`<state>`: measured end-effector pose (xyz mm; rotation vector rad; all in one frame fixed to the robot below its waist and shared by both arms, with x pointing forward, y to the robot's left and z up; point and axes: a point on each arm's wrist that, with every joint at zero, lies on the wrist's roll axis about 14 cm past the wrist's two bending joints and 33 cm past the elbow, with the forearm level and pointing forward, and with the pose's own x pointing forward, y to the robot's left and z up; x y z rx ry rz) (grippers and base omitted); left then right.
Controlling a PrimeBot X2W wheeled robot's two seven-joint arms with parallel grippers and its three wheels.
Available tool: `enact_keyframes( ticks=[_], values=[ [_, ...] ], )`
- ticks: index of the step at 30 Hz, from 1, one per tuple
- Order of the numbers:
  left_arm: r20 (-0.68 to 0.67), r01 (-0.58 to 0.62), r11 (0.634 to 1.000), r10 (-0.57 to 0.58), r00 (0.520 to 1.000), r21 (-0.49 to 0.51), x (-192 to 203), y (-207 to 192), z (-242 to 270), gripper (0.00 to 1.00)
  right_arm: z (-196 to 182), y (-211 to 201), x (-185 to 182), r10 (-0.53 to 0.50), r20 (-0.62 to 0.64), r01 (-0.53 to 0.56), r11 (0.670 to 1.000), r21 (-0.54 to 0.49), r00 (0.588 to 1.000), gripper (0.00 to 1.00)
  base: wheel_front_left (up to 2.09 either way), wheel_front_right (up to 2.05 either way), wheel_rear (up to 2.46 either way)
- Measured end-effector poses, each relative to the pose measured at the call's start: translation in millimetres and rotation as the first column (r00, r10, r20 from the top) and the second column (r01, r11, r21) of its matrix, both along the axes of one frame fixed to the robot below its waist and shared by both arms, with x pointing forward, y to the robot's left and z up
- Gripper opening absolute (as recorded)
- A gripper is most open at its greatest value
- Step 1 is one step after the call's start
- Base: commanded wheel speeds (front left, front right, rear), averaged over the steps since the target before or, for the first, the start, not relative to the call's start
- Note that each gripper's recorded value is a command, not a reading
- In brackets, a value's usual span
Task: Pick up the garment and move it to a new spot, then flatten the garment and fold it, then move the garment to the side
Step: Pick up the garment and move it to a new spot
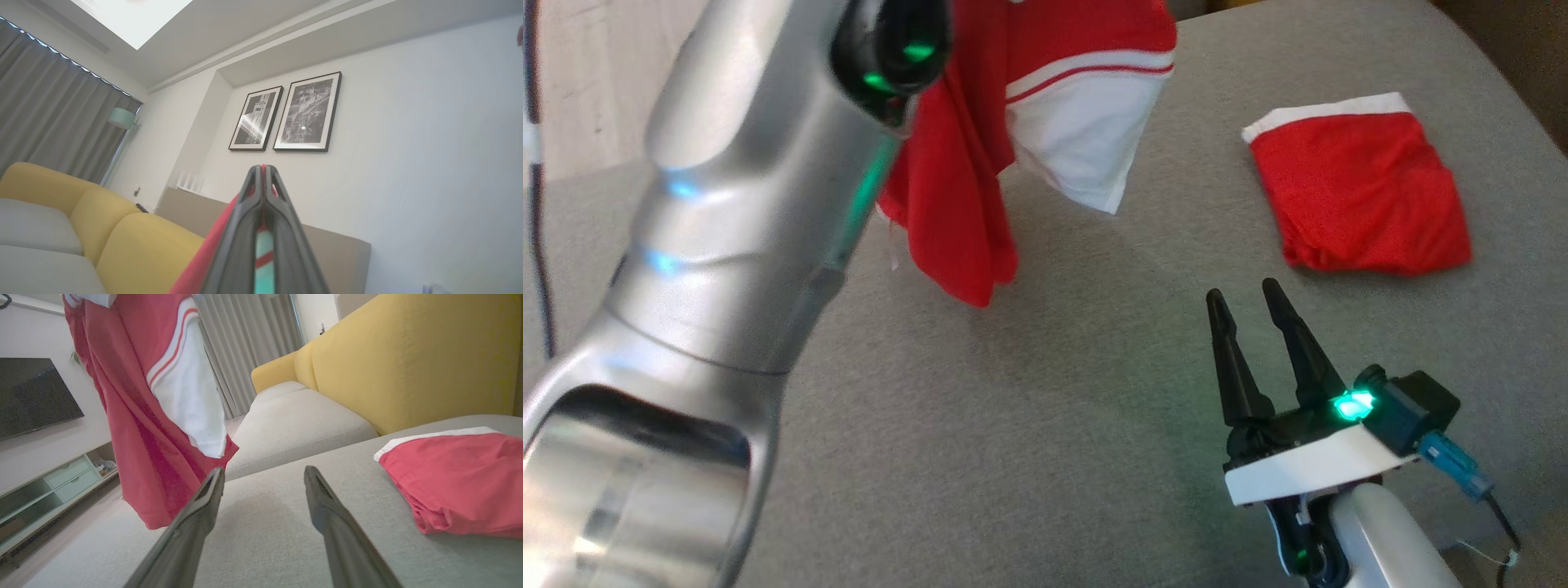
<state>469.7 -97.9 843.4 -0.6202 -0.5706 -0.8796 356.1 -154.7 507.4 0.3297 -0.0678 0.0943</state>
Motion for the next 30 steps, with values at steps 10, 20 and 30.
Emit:
enact_keyframes(
  ticks=[10,20,30],
  values=[
    [-0.153,-0.158,0.914,0.229,0.961,0.374,64,93,-147,0.0,-3,19,20,0.064,-0.002,-0.064,0.998,0.005,0.998,1.0,0.0,0.0,0.0],
    [-0.36,-0.008,0.61,0.479,0.801,0.792,6,228,-360,0.0,-11,39,30,0.129,-0.02,-0.129,0.991,-0.022,0.991,1.0,0.0,0.0,0.0],
    [-0.285,-0.108,0.48,0.672,0.684,0.871,-30,302,-389,1.0,-6,69,34,0.221,-0.001,-0.22,0.974,-0.057,0.975,1.0,0.0,0.0,0.0]
  ],
)
